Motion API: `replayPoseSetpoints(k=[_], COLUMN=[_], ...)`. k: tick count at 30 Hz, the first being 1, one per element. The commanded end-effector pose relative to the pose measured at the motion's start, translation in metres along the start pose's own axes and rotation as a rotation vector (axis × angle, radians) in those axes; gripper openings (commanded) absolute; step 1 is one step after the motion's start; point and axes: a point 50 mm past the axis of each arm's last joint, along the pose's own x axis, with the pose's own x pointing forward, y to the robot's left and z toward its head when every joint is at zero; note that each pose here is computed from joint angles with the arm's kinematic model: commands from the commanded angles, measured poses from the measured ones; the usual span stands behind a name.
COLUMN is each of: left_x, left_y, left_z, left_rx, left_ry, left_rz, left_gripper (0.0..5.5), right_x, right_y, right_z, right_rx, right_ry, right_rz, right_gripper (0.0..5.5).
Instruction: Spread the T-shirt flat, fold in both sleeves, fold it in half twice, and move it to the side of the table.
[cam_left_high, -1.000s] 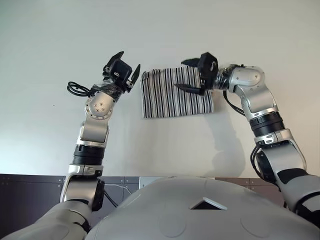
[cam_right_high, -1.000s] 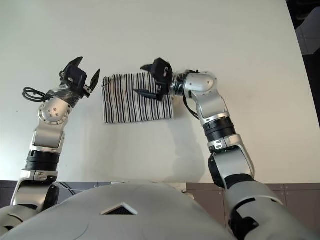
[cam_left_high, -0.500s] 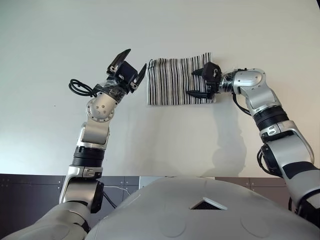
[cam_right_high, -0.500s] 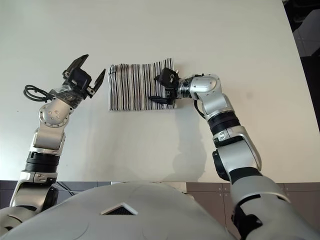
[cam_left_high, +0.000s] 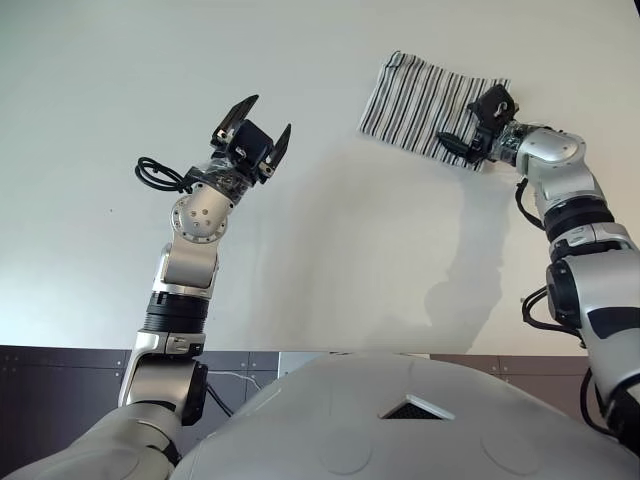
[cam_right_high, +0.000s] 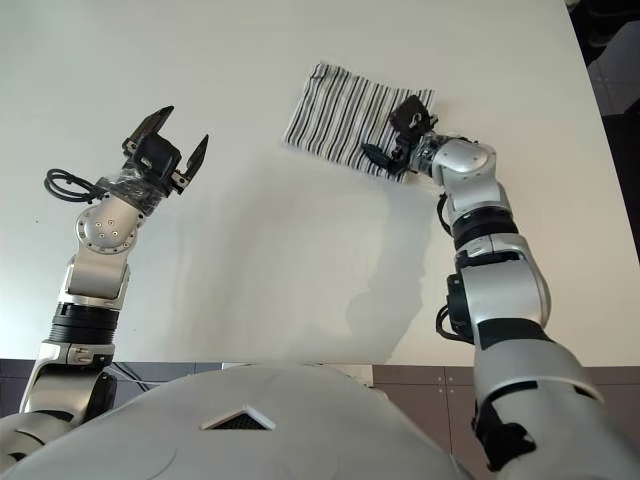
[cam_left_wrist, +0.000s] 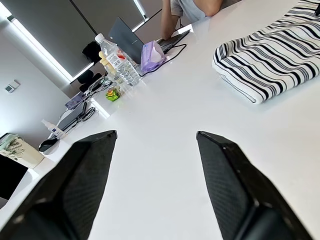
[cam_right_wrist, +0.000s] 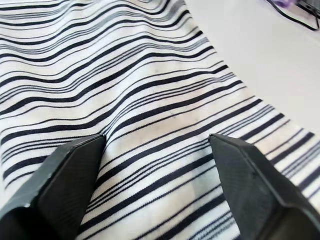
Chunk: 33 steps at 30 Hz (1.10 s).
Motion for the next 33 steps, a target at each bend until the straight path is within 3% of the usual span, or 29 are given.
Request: replayPoseSetpoints(k=[1, 3, 6, 9, 13, 17, 23, 25, 30, 33], left_x=[-0.001, -0.003, -0.005, -0.007, -0.009, -0.01, -0.009, -0.008, -0.014, -0.015], left_y=[0.003, 0.003, 0.0, -0.004, -0.007, -0.008, -0.008, -0.007, -0.007, -0.01], left_z=[0.001, -0.001, -0.003, -0.005, -0.007, -0.008, -0.008, -0.008, -0.011, -0.012], left_rx=[0.014, 0.012, 0.01, 0.013, 0.016, 0.022, 0.023, 0.024, 0.019, 0.008], left_ry=[0.002, 0.01, 0.02, 0.033, 0.045, 0.056, 0.055, 0.055, 0.07, 0.074], left_rz=[0.018, 0.024, 0.025, 0.022, 0.013, 0.002, 0.003, 0.005, 0.032, 0.052], left_gripper=[2.96, 2.96, 2.96, 2.96, 2.96, 2.96, 2.96, 2.96, 2.96, 2.96], right_x=[-0.038, -0.05, -0.067, -0.102, -0.16, -0.183, -0.18, -0.171, -0.134, -0.128], right_y=[-0.016, -0.016, -0.007, -0.002, 0.019, 0.031, 0.045, 0.038, -0.031, -0.062], right_z=[-0.082, -0.103, -0.133, -0.171, -0.221, -0.238, -0.243, -0.236, -0.171, -0.13], right_rx=[0.364, 0.57, 0.742, 0.881, 0.944, 0.964, 1.067, 1.045, 0.711, 0.478], right_ry=[0.292, 0.321, 0.384, 0.494, 0.704, 0.793, 0.819, 0.759, 0.417, 0.241], right_rz=[-0.298, -0.447, -0.594, -0.823, -1.037, -1.117, -1.147, -1.134, -1.088, -1.116], right_gripper=[3.79, 3.79, 3.79, 3.79, 3.79, 3.79, 3.79, 3.79, 3.79, 3.79])
